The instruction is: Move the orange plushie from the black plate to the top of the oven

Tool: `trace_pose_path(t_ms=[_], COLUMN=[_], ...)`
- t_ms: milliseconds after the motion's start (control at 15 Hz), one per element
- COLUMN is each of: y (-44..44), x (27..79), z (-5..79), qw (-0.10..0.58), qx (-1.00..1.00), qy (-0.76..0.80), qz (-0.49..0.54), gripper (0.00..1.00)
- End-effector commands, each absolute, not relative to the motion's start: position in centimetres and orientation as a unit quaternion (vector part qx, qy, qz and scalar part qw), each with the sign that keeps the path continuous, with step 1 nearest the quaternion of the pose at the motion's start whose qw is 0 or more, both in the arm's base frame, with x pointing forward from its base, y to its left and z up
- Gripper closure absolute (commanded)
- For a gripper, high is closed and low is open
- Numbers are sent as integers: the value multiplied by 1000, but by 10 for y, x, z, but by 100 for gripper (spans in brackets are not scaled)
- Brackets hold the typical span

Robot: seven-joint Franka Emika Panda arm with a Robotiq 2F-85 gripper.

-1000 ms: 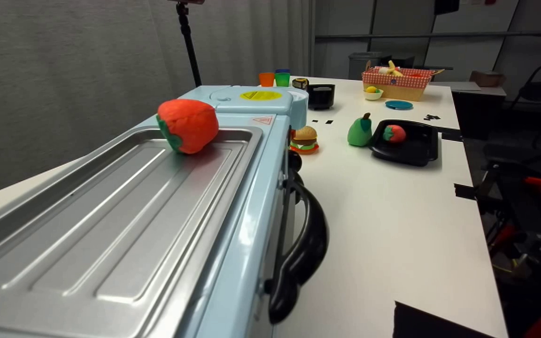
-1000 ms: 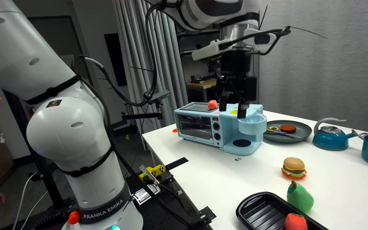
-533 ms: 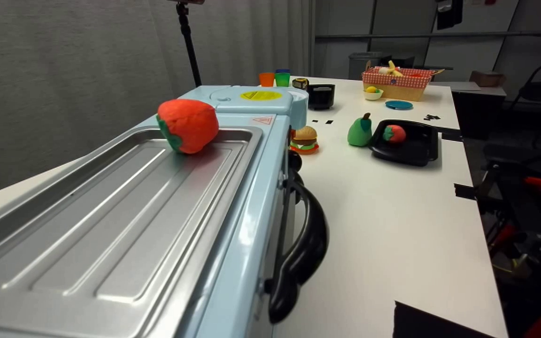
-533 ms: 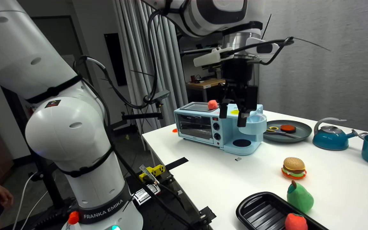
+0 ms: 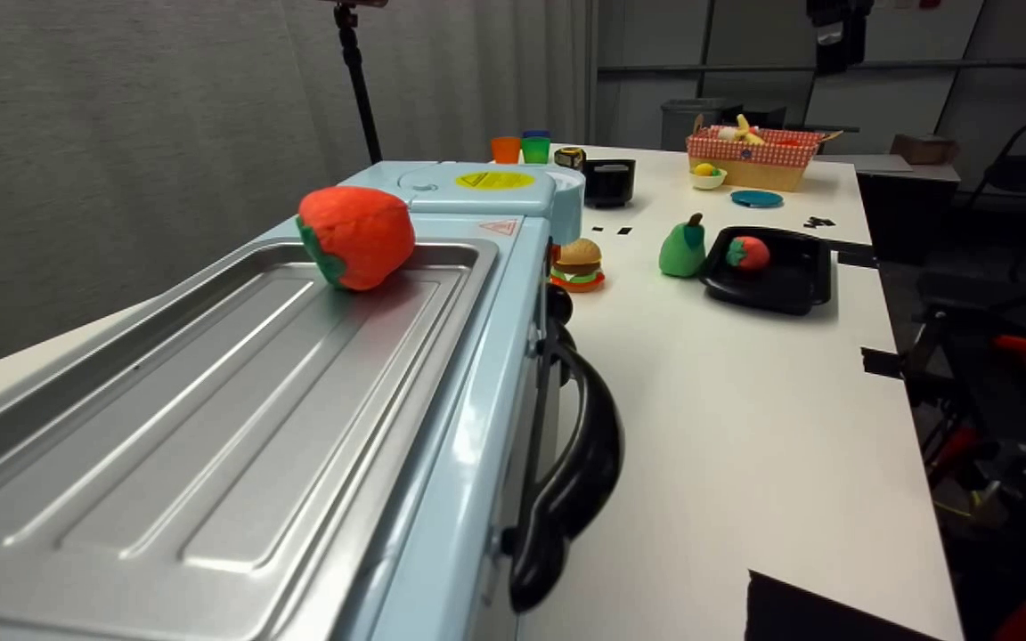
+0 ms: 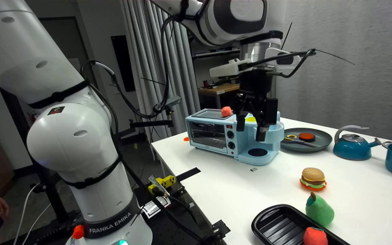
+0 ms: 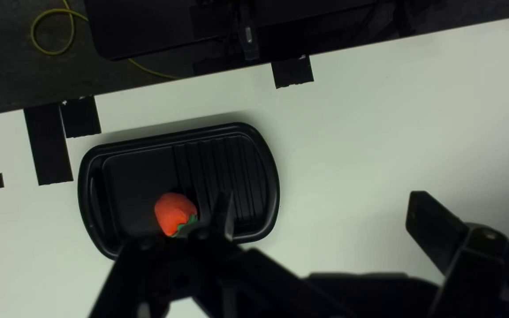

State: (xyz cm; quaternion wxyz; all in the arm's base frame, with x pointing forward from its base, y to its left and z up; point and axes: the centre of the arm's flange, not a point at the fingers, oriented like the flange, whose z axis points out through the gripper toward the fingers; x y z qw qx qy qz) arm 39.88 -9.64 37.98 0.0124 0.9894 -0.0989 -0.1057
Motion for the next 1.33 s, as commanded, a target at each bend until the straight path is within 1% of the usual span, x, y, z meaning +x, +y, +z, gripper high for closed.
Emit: trace_pose_path(t_ms=[0,333,800,1267], y=[-118,-149,-194,-211], x=[411,417,406,408], z=[343,301,242,185], qw=[20,11,1,28], qx=[988,985,980,984], qy=[-115,-142,-172,-147], qz=[-101,-98,-100,-93], gripper=[0,0,0,0])
